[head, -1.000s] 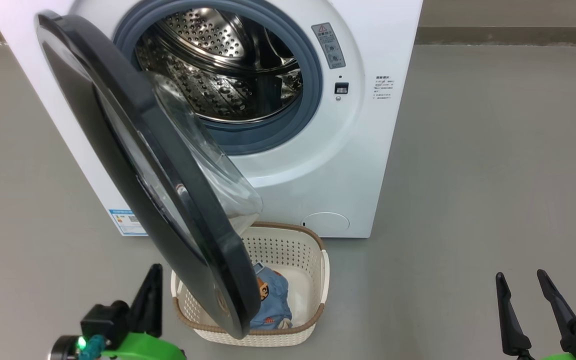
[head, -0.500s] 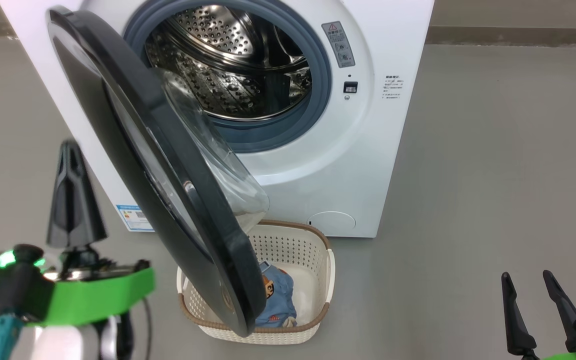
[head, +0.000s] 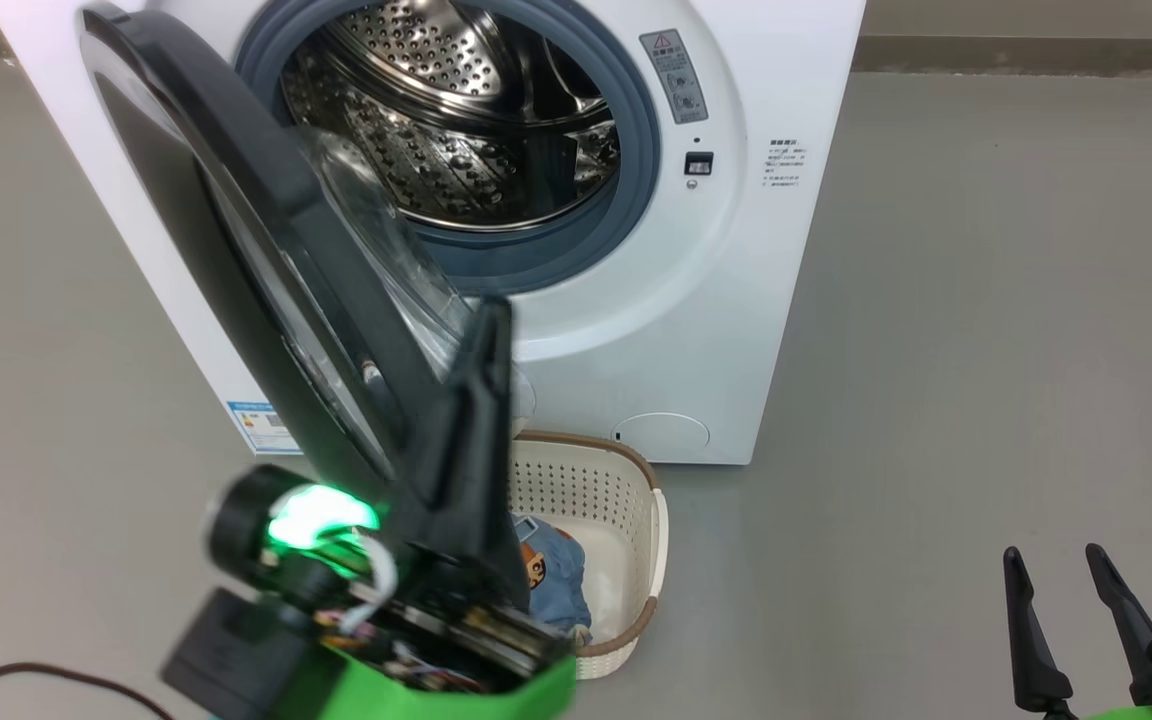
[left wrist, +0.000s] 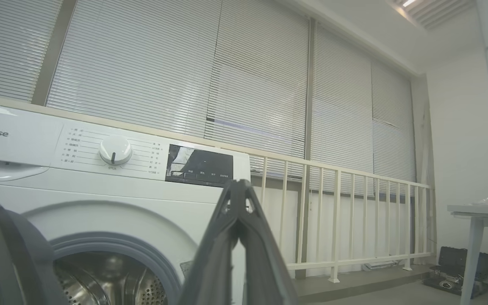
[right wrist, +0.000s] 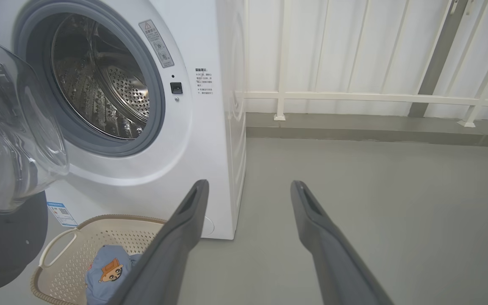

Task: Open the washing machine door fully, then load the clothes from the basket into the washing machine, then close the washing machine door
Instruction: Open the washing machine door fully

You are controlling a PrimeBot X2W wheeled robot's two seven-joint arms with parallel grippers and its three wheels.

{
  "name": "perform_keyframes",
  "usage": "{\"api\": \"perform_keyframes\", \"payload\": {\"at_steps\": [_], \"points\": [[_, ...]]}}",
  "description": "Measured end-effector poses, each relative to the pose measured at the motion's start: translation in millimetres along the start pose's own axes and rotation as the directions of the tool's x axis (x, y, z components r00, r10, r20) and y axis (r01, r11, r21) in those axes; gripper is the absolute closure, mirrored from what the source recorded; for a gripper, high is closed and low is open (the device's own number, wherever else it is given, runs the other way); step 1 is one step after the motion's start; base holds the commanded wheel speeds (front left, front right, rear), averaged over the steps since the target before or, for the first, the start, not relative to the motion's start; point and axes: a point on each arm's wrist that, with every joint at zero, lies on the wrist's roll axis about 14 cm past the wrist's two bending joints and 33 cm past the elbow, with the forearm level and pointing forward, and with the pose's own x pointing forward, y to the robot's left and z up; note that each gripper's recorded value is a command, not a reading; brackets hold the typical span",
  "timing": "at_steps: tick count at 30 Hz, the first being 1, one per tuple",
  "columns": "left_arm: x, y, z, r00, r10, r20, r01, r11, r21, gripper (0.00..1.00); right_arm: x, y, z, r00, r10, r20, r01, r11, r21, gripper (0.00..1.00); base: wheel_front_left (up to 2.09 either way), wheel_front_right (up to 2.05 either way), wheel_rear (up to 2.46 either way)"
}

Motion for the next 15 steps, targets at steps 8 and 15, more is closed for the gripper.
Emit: {"api": "perform_keyframes", "payload": {"at_steps": [8,15], "points": [[-16.1,-24.2,-39.4,0.991,-0.009,-0.137,-0.016,0.983,-0.183,1.00,-1.7,-2.3,-0.5,1.000,-0.008,-0.001,0.008,1.000,0.002,0.00,0.00,0.00,0.00],[-38.8,-10.0,-88.9,0.950,0.063,-0.307,-0.116,0.981,-0.158,1.00,-5.1,-5.1,-1.5,1.000,-0.018,-0.003,0.018,1.000,0.006,0.00,0.00,0.00,0.00]]}}
